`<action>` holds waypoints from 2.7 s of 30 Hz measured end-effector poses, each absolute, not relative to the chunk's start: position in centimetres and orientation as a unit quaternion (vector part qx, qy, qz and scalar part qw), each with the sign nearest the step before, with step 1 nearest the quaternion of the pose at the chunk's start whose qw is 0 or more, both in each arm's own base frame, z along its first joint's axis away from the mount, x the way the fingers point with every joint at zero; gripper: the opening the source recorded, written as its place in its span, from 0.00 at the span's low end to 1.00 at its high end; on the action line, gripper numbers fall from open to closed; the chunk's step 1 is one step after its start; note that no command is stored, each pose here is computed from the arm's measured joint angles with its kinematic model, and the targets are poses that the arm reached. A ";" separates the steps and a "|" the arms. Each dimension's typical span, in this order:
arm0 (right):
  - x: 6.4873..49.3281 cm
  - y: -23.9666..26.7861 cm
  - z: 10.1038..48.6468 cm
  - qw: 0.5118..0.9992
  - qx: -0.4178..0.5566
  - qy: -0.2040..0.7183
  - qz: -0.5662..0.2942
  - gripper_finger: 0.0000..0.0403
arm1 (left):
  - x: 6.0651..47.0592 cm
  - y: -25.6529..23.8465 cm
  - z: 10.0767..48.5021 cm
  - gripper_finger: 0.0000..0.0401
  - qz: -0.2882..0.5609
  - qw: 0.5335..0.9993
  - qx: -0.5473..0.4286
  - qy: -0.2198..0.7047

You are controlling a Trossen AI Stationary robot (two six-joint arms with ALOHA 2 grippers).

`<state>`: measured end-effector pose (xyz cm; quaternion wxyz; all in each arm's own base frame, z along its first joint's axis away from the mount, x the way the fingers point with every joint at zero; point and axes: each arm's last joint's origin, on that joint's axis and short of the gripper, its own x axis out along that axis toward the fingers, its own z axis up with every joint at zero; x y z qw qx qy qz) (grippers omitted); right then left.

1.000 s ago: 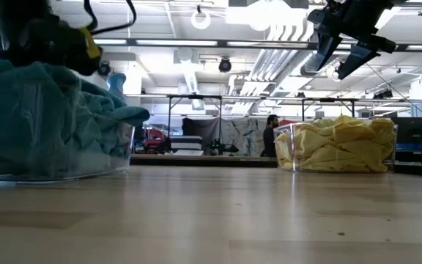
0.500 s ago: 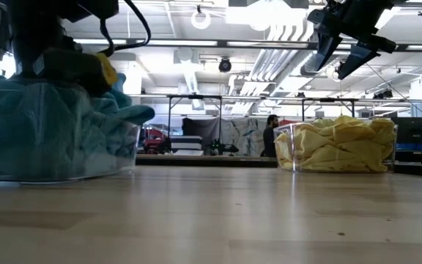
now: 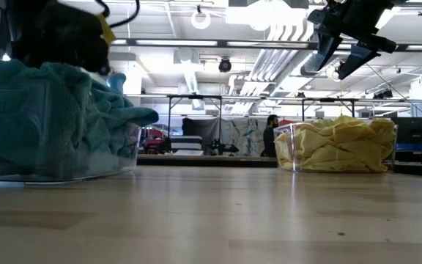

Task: Sort microfiber towel by color & place in baskets
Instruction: Put the blue microfiber cloth into the left transparent bin

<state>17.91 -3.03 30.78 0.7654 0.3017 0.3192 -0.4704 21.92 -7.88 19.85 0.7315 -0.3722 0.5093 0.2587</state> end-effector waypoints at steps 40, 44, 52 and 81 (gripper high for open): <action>17.9 -3.1 30.8 0.766 0.289 0.315 -0.480 0.76 | 17.4 -6.4 22.9 0.13 0.246 0.735 -0.392 0.495; 17.9 -3.1 30.8 0.766 0.290 0.315 -0.480 0.76 | 17.3 -6.4 23.0 0.24 0.246 0.736 -0.394 0.492; 17.9 -3.1 30.8 0.766 0.291 0.314 -0.480 0.76 | 16.8 -5.6 23.9 0.33 0.230 0.711 -0.453 0.486; 17.9 -3.2 30.8 0.755 0.307 0.284 -0.506 0.76 | 19.1 2.5 22.1 0.32 0.411 0.719 -0.360 0.428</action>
